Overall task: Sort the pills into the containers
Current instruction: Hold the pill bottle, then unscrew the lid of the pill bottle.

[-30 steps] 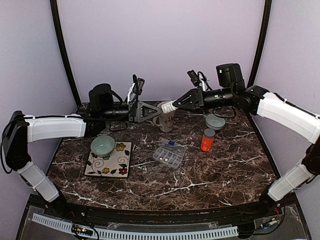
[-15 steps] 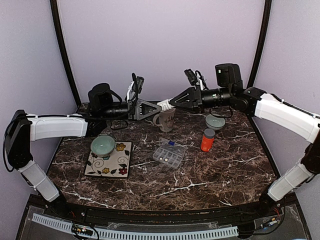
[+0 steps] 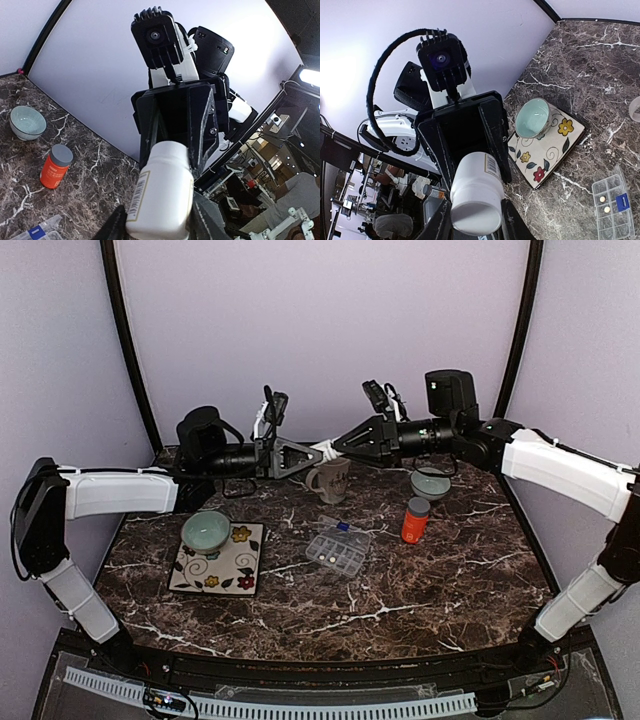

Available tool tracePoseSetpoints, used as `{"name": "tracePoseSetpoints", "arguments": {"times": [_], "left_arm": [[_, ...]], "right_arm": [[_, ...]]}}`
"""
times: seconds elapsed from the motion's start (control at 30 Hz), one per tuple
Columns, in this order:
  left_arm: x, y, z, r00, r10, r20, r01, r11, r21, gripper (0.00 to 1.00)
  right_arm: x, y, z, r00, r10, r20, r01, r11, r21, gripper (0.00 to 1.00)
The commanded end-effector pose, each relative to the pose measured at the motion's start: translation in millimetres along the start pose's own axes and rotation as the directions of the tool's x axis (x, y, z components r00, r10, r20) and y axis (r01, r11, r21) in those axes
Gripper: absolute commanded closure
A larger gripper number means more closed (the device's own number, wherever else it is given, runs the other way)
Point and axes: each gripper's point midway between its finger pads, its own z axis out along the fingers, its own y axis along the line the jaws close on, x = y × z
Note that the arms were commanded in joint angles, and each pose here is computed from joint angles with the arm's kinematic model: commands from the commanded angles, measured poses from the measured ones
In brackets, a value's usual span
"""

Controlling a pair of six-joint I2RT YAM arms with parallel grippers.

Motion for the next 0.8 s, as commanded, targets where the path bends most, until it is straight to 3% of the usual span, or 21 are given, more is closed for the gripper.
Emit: {"name": "tracePoseSetpoints", "arguments": {"times": [0.0,0.1,0.3,0.43,0.77], "left_arm": [[-13.2,-20.0,-0.2,0.997,0.069,0.020,-0.070,0.996,0.063,0.64],[-13.8,-22.0,-0.1,0.997,0.070,0.019,-0.071,0.995,0.077,0.72],[-14.3,-30.3,-2.9,0.997,0.073,0.000,-0.073,0.991,0.112,0.99],[-10.7,-40.3,-6.3,0.997,0.066,-0.043,-0.058,0.986,0.159,1.00],[0.2,-63.8,-10.1,0.983,-0.006,-0.182,0.062,0.950,0.307,1.00]], "right_arm": [[2.3,1.5,7.1,1.000,-0.012,-0.005,0.012,0.999,-0.034,0.87],[4.5,-0.4,7.9,1.000,-0.006,-0.013,0.005,0.999,-0.036,0.88],[13.6,-5.4,7.5,0.996,-0.065,-0.058,0.065,0.998,-0.012,0.90],[21.4,-5.3,5.4,0.981,-0.171,-0.091,0.171,0.985,-0.007,0.91],[45.0,-12.4,5.4,0.881,-0.429,-0.200,0.452,0.888,0.083,0.90]]}}
